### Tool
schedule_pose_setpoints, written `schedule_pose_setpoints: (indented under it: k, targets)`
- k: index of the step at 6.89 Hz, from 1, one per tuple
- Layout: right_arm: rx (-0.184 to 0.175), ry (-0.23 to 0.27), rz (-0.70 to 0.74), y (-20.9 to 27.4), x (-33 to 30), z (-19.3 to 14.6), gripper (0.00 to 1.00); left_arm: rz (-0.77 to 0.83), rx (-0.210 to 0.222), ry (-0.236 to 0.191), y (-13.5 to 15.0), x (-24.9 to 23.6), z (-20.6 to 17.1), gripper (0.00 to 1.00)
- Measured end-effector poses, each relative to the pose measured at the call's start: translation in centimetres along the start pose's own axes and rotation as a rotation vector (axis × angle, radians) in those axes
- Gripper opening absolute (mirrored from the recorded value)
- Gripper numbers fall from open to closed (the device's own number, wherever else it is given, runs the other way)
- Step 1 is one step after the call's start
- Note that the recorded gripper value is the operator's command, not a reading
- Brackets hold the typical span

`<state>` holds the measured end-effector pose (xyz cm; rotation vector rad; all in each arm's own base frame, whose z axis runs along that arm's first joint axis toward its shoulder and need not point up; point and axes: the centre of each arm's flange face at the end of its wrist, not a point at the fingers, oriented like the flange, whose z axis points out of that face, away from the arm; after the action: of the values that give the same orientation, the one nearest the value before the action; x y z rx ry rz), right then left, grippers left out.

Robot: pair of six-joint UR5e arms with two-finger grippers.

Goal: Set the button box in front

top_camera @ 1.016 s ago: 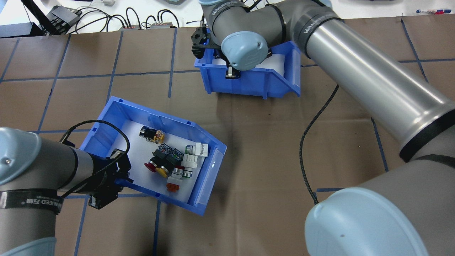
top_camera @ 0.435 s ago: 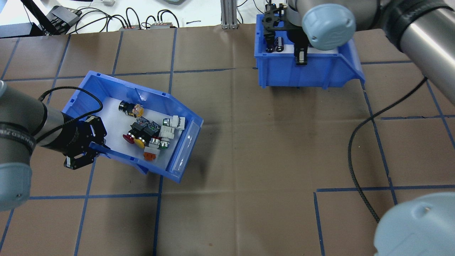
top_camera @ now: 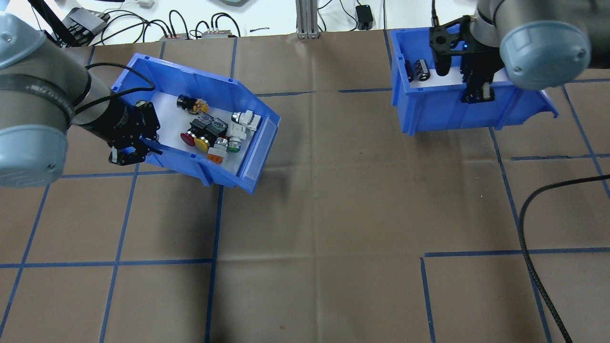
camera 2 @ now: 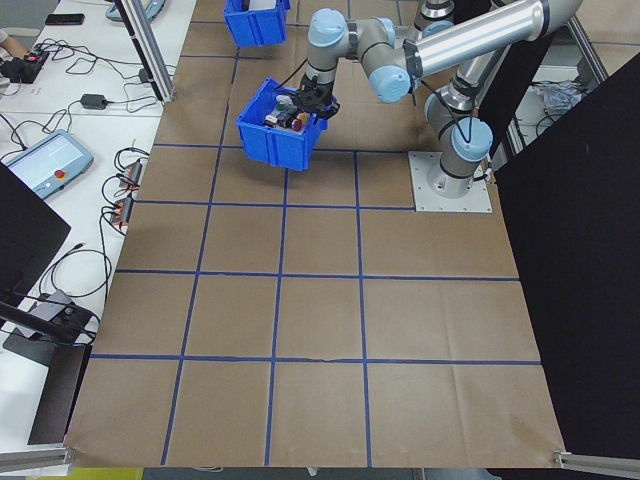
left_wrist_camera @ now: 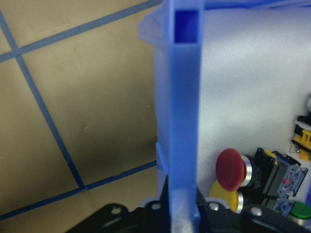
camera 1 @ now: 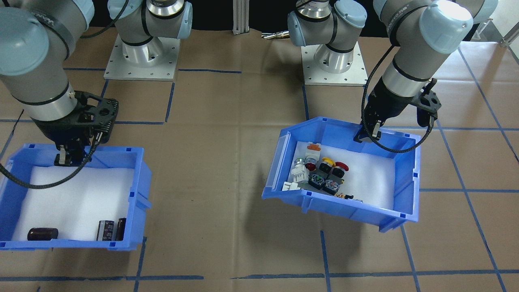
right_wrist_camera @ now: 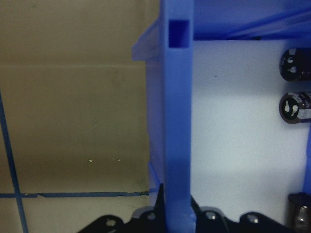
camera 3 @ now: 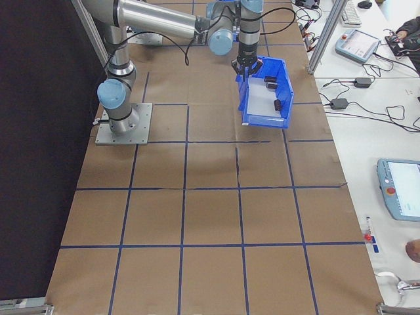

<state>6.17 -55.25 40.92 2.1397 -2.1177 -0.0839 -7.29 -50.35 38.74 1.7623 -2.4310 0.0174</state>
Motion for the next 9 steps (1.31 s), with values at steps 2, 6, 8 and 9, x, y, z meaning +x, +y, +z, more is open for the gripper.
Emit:
schedule_pose_setpoints:
  k: [2, 6, 8, 9]
  targets:
    - [0.009, -0.003, -0.007, 3.0, -5.2, -0.4, 0.0, -0.059, -0.009, 0.011, 4.8, 7.1, 2.5, 0.0]
    - [0.04, 0.0, 0.013, 6.3, -11.3, 0.1, 0.0, -0.2, -0.034, 0.061, 13.3, 17.1, 7.9, 0.04]
    - [0.053, 0.001, 0.031, 7.0, -11.5, 0.2, 0.0, -0.232, -0.061, 0.083, 16.4, 19.5, 9.2, 0.15]
    - [0.054, 0.0, 0.033, 7.1, -11.6, 0.2, 0.0, -0.242, -0.069, 0.094, 17.1, 20.2, 10.0, 0.56]
